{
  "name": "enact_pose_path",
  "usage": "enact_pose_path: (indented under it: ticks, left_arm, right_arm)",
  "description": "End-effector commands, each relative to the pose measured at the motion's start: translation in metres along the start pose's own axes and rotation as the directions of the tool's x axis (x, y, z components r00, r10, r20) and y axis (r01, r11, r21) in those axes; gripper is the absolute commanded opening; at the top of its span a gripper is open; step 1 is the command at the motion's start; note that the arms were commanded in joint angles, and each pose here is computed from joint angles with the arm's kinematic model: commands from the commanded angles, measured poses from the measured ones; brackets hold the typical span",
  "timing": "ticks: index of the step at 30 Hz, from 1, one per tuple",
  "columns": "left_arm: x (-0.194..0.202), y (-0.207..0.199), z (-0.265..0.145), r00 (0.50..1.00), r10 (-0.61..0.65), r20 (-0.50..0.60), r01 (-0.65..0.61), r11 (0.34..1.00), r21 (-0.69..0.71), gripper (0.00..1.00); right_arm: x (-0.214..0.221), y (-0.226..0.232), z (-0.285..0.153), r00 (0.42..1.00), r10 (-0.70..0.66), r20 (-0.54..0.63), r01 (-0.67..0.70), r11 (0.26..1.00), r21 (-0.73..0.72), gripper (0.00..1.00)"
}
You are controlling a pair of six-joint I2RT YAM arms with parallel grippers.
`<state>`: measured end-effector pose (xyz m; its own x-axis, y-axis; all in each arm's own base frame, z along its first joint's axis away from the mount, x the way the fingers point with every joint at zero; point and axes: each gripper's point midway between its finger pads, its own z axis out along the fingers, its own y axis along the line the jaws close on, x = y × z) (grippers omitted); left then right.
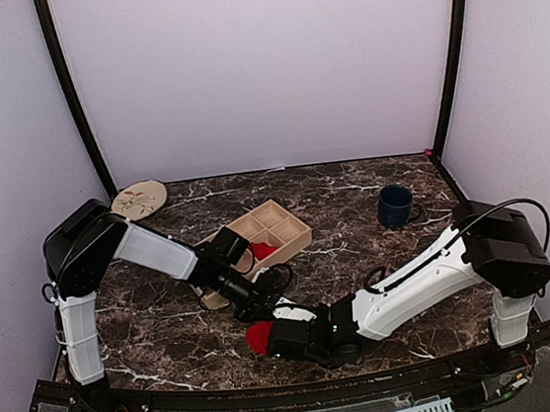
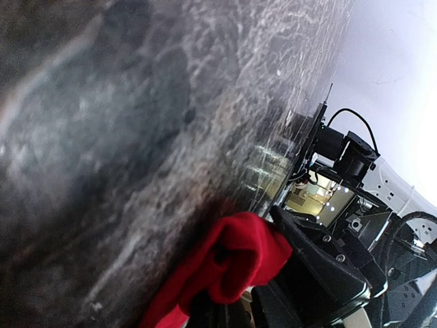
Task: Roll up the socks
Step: Roll the sock at the center of the board.
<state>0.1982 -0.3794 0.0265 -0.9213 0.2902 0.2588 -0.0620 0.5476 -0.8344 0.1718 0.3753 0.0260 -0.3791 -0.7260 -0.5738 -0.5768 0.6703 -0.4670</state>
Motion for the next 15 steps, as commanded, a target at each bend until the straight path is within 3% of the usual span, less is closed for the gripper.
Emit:
enact_pose_path:
  ticks: [1, 15]
  left_arm:
    - [-0.002, 0.007, 0.0, 1.0, -0.017, 0.02, 0.018, 1.0, -0.004, 0.0]
    - [-0.01, 0.002, 0.003, 0.996, 0.069, 0.057, -0.072, 0.996, 0.053, 0.0]
  right_arm:
    - [0.007, 0.002, -0.007, 0.999, 0.042, -0.013, -0.042, 0.998, -0.041, 0.26]
    - [0.011, -0.001, -0.025, 0.968, 0.245, -0.045, -0.249, 0.952, -0.179, 0.47]
